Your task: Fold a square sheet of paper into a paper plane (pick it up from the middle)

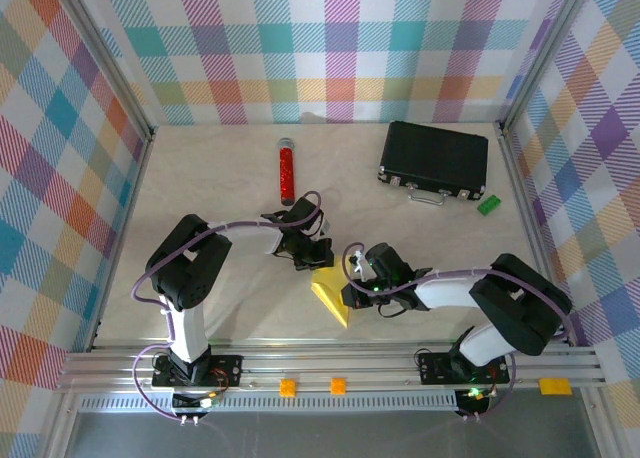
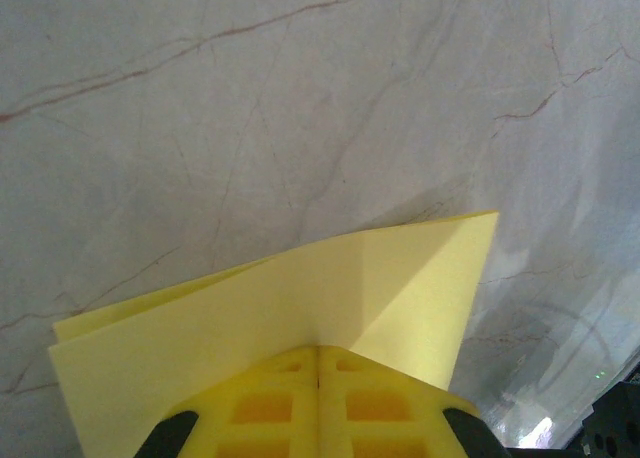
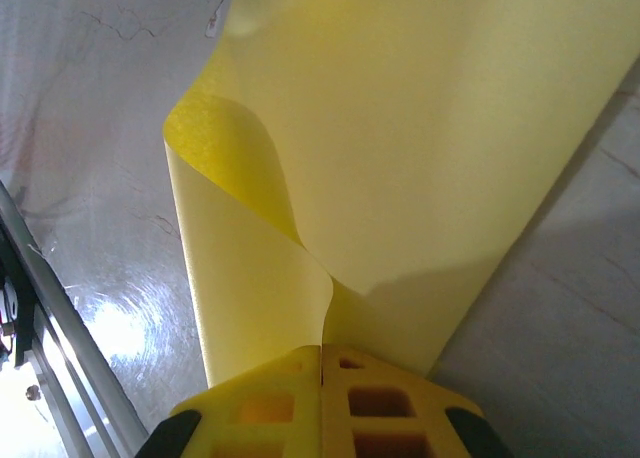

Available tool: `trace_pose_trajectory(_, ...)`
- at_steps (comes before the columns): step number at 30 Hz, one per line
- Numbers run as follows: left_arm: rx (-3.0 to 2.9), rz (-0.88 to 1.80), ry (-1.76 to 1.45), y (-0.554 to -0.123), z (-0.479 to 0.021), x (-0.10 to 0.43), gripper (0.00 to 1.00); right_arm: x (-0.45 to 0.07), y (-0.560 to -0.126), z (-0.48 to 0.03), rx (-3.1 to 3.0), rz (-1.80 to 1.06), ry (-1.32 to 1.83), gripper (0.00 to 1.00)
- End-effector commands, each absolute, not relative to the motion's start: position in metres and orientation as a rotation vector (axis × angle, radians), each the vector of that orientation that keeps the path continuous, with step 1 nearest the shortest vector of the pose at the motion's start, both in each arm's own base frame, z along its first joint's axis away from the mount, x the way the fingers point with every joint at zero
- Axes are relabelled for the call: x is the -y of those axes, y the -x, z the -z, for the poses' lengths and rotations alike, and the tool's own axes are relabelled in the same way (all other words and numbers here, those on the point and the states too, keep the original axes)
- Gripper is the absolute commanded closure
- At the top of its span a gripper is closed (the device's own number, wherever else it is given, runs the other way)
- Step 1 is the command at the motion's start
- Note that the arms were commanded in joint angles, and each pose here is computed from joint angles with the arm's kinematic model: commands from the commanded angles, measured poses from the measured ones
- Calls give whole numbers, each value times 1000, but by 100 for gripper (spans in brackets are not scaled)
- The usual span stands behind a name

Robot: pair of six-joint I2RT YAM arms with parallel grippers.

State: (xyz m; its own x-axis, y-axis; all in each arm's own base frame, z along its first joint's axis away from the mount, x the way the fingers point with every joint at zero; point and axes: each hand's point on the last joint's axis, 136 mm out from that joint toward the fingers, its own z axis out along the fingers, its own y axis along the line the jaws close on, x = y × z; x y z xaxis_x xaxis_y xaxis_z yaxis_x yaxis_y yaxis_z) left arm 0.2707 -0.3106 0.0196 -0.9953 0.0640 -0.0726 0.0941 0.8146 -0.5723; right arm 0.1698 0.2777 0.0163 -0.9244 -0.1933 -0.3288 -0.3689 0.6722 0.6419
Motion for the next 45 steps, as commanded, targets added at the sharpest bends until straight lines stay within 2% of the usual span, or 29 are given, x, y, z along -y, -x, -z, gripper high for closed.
trace_pose_trajectory(1, -3022, 830, -101, -257, -3, 298, 100, -274, -174, -10, -2682, -1047, 441, 97)
trace_pose_trajectory(15, -3018, 822, -111, -260, -4, 299, 100, -283, -177, -33, -2601, -1108, 494, 97)
trace_pose_trajectory(41, -2999, 824, -116, -263, -12, 300, 100, -271, -173, -10, -2690, -1023, 459, 97)
trace_pose_trajectory(45, -2924, 800, -128, -279, -34, 300, 94, -271, -174, -6, -2703, -1016, 429, 97)
